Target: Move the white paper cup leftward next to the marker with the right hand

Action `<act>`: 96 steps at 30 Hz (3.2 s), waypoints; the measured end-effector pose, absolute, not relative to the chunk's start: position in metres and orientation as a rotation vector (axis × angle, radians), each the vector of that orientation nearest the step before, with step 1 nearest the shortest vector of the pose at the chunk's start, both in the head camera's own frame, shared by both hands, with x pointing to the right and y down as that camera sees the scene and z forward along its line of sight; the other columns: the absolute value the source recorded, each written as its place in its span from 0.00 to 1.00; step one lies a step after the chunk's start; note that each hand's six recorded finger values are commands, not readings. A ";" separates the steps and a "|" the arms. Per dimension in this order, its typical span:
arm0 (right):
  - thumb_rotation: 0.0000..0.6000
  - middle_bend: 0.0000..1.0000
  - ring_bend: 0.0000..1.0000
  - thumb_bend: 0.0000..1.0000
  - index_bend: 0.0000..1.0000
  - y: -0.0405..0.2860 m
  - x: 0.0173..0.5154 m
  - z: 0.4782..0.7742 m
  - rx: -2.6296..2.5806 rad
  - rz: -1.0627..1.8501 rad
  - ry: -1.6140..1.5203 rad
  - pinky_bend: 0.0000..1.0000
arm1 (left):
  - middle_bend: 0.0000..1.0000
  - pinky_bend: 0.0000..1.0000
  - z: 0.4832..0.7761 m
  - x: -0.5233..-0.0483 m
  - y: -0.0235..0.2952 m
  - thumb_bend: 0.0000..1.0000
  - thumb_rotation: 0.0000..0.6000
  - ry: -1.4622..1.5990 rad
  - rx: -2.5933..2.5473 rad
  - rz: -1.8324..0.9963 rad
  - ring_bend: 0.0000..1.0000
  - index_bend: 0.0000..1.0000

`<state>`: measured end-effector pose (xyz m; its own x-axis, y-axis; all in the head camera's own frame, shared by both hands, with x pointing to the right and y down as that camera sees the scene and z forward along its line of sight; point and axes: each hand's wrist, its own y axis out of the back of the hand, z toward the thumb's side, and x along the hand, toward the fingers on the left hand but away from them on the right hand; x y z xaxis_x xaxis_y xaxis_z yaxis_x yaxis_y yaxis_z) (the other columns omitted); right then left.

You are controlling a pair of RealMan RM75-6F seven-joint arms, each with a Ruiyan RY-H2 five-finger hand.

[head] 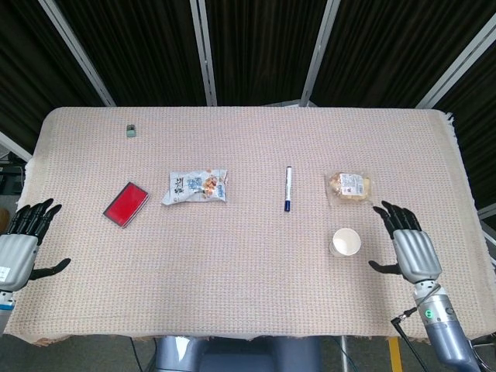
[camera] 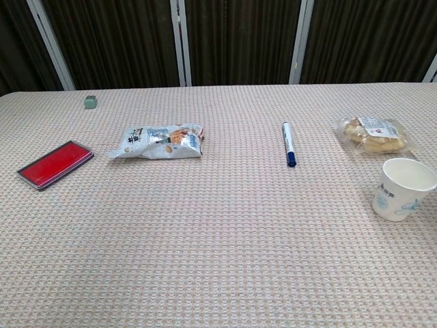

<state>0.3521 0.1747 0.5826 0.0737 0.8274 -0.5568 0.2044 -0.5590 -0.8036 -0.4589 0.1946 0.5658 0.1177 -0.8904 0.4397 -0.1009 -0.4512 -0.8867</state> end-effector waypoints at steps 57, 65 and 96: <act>1.00 0.00 0.00 0.12 0.36 0.160 0.308 0.656 -1.883 1.716 -0.827 0.00 | 0.00 0.00 0.567 -0.459 0.193 0.11 1.00 0.972 -1.693 -1.407 0.00 0.00; 1.00 0.01 0.00 0.20 0.48 0.163 0.308 0.658 -1.880 1.727 -0.812 0.00 | 0.00 0.00 0.567 -0.459 0.193 0.11 1.00 0.972 -1.693 -1.407 0.00 0.00; 1.00 0.04 0.00 0.19 0.48 0.148 0.285 0.677 -2.010 1.594 -1.150 0.00 | 0.00 0.00 0.567 -0.459 0.193 0.11 1.00 0.973 -1.691 -1.408 0.00 0.00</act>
<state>0.2847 0.1477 0.6773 0.0485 0.7530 -0.6562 0.3852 -0.6202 -0.6833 -0.4586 0.1934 0.5669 0.1186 -0.8876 0.4451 -0.1022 -0.4568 -0.8837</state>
